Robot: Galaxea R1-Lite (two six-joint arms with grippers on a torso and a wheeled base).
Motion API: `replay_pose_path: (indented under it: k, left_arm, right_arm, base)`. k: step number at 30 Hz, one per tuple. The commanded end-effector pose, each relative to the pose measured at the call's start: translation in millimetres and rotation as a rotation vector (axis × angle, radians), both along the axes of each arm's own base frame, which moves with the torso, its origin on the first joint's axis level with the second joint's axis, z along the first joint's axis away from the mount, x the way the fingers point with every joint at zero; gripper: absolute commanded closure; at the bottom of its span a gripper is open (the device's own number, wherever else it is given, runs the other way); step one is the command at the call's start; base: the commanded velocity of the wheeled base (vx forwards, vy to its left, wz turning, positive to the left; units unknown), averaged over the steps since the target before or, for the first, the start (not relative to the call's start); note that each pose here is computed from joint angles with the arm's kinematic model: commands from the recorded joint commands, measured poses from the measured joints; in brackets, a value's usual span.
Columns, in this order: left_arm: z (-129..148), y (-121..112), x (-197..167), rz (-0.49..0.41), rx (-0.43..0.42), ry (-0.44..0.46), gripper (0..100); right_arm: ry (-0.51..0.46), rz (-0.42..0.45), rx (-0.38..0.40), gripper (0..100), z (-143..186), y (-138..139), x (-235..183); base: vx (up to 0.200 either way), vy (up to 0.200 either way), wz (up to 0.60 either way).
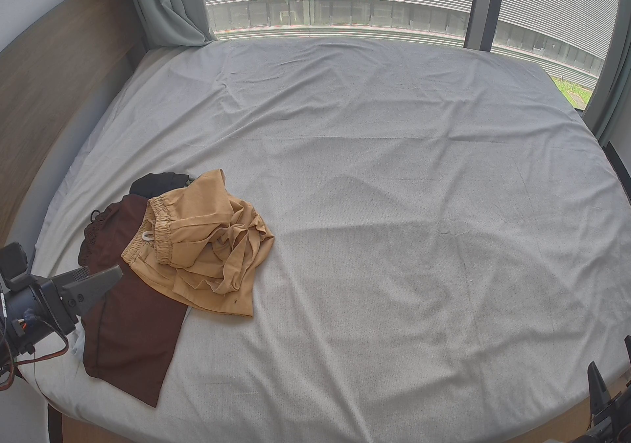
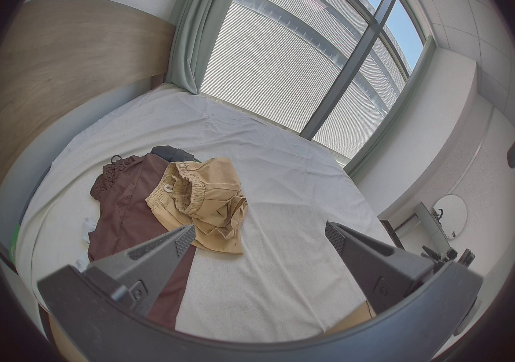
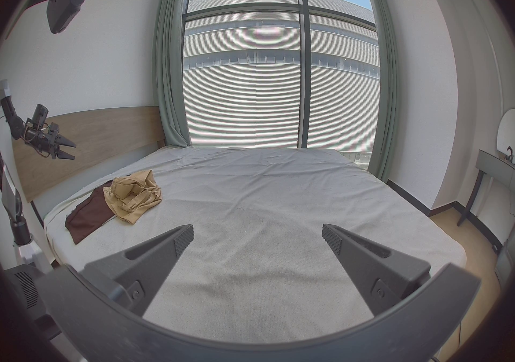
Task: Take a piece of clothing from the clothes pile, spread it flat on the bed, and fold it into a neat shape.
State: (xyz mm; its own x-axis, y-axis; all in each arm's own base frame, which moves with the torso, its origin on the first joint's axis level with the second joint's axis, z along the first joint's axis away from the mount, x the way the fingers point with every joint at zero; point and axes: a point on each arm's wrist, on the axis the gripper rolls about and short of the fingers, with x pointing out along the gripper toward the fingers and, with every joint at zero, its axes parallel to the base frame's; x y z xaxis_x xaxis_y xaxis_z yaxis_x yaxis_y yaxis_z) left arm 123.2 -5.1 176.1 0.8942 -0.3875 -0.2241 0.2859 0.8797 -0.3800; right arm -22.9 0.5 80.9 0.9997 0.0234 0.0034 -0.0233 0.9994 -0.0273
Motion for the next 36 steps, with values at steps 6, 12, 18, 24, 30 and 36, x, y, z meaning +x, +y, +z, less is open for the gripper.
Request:
replay_pose_path:
  k: [6, 12, 18, 24, 30, 36]
  left_arm:
    - [-13.4, 13.1, 22.7, -0.040, 0.033, 0.063, 0]
    - [-17.9, 13.4, 35.4, -0.070, 0.027, 0.047, 0]
    - [-21.6, 14.6, 44.4, -0.080, 0.021, 0.056, 0]
    - [-23.0, 15.5, 56.1, -0.115, 0.006, 0.066, 0]
    - [-27.1, 18.6, 77.2, -0.141, -0.008, 0.058, 0]
    - [-37.5, 21.6, 98.1, -0.164, -0.021, 0.060, 0]
  right_arm:
    - [0.000, 0.001, 0.000, 0, -4.9, 0.0, 0.0]
    - [-0.001, 0.001, 0.001, 0, -4.7, 0.0, 0.0]
    - [-0.001, 0.000, 0.001, 0, -4.7, 0.0, 0.0]
    - [0.000, 0.000, 0.001, 0, -4.9, 0.0, 0.0]
    - [-0.001, 0.000, 0.001, 0, -4.7, 0.0, 0.0]
    - [0.000, 0.001, 0.001, 0, -4.9, 0.0, 0.0]
  base:
    - [0.000, 0.000, 0.00]
    - [0.000, 0.000, 0.00]
    - [0.000, 0.000, 0.00]
    - [0.000, 0.000, 0.00]
    - [0.000, 0.000, 0.00]
    - [0.000, 0.000, 0.00]
